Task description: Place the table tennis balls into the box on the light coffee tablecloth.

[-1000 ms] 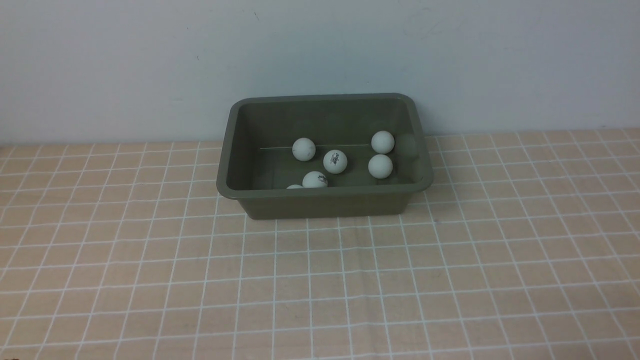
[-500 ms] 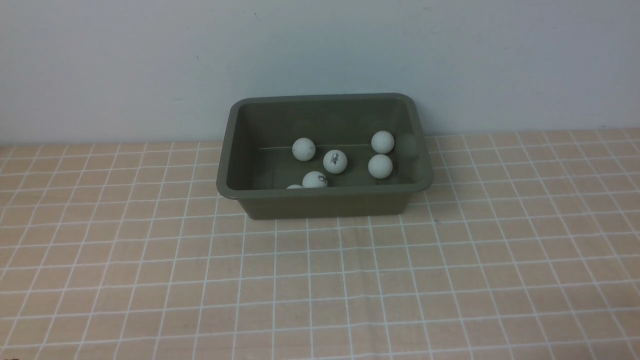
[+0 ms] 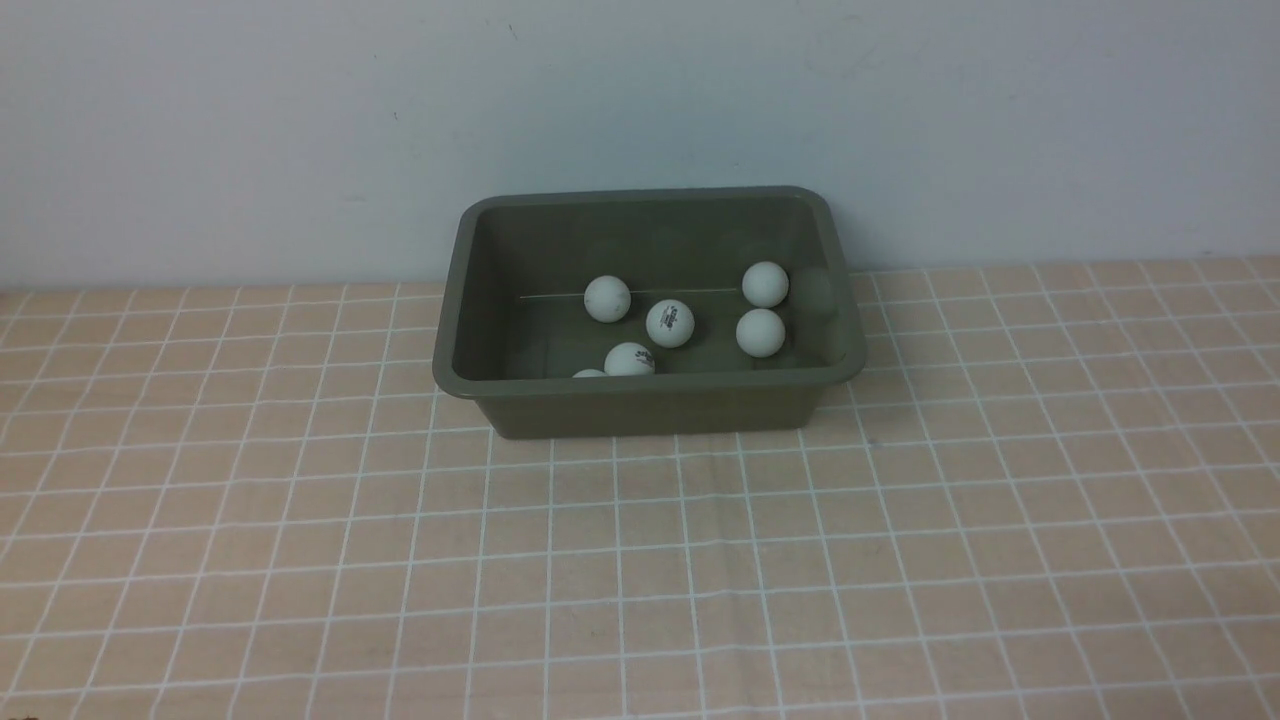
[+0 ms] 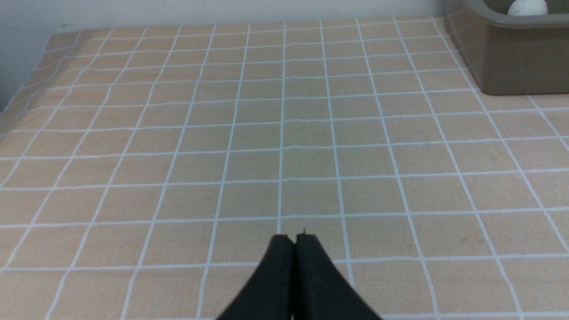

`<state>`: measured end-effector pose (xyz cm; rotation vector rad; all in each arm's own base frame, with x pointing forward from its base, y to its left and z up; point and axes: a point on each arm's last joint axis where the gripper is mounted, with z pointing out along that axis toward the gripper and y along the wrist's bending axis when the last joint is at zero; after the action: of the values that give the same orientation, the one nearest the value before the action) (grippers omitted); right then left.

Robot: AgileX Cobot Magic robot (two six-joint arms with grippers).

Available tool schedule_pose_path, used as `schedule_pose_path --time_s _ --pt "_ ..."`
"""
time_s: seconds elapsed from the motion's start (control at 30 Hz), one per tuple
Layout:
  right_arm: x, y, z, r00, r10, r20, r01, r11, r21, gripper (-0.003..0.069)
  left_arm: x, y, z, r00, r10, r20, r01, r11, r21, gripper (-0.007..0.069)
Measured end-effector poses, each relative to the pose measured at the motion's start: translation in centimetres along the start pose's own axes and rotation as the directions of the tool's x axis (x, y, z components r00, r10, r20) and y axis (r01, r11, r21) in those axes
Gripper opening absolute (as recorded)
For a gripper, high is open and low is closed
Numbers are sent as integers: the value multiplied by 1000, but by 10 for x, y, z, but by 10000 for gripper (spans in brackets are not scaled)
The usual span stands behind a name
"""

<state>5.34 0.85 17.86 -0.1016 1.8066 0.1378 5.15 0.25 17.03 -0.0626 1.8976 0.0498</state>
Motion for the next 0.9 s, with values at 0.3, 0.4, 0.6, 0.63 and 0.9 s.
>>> schedule_pose_path --time_s 0.3,0.4,0.6,0.63,0.9 --pt "0 -2 0 1000 8 3 -8 999 32 -14 0 0 0 1000 0 0 0 1000 0 -69" --pt "0 -2 0 1000 8 3 -8 999 32 -14 0 0 0 1000 0 0 0 1000 0 -69" --pt "0 -2 0 1000 7 3 -7 999 33 -14 0 0 0 1000 0 0 0 1000 0 -69" --pt "0 -2 0 1000 7 3 -7 999 33 -14 0 0 0 1000 0 0 0 1000 0 -69" --pt "0 -2 0 1000 7 3 -7 999 33 -14 0 0 0 1000 0 0 0 1000 0 -69"
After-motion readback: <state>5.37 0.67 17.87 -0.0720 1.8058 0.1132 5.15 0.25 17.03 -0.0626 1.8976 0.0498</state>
